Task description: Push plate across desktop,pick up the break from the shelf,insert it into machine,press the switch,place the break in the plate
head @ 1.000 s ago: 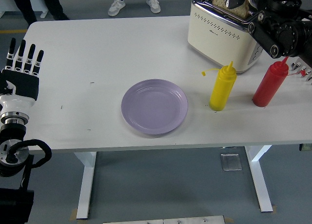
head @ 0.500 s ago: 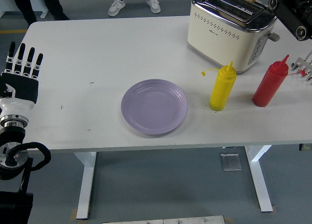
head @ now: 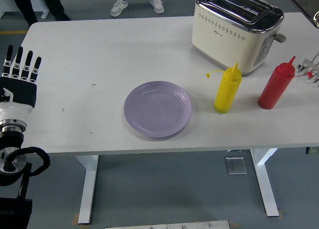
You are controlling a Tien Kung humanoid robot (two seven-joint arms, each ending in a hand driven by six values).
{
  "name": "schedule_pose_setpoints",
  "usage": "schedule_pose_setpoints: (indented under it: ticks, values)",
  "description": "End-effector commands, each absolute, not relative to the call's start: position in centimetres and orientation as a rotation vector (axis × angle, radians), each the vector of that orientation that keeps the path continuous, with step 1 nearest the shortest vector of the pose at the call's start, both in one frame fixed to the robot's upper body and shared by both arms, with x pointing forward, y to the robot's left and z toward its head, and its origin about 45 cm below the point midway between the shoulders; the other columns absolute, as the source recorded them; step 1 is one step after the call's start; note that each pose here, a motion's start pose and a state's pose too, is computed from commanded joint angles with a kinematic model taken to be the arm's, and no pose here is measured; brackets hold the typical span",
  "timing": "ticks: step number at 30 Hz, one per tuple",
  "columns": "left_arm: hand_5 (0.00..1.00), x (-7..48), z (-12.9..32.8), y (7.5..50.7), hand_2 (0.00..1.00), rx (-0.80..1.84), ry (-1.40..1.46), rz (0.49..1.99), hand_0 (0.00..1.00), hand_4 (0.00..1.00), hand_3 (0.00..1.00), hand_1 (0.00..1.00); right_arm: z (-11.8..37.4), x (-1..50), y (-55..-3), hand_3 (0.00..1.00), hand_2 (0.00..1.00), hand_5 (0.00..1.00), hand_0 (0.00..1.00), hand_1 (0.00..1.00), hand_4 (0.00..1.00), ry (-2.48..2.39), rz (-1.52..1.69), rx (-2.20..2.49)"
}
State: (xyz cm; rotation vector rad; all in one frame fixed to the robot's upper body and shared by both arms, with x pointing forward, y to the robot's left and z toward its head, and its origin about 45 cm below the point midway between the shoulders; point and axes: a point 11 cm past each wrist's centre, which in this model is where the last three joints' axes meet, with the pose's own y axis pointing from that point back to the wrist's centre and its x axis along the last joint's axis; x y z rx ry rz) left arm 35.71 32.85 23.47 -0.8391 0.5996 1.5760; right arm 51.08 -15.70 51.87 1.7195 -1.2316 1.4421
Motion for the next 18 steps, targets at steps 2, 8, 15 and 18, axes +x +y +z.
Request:
schedule_pose_setpoints:
  ticks: [2,8,15,18]
  values:
    - [0.998,35.7,23.5,32.9,0.832,-0.841,0.599,1.577,0.796,0.619,0.764,0.81,51.0,50.4,-14.0,0.479,0.408,0.098,0.239,0.331,0.256,-1.154,1.436,1.78]
    - [0.998,35.8,23.6,32.9,0.832,-0.845,0.599,1.575,0.796,0.619,0.764,0.81,46.8,47.8,-8.9,0.479,0.406,0.094,0.241,0.329,0.243,-0.883,1.382,1.931]
    - [0.998,35.8,23.7,33.0,0.833,-0.852,0.596,1.579,0.796,0.618,0.764,0.809,41.9,45.5,-5.7,0.476,0.404,0.092,0.242,0.327,0.229,-0.641,1.263,2.038]
    - [0.998,35.9,23.8,33.1,0.833,-0.854,0.596,1.58,0.796,0.618,0.764,0.809,40.0,44.4,-4.6,0.476,0.404,0.092,0.242,0.327,0.229,-0.545,1.218,2.07]
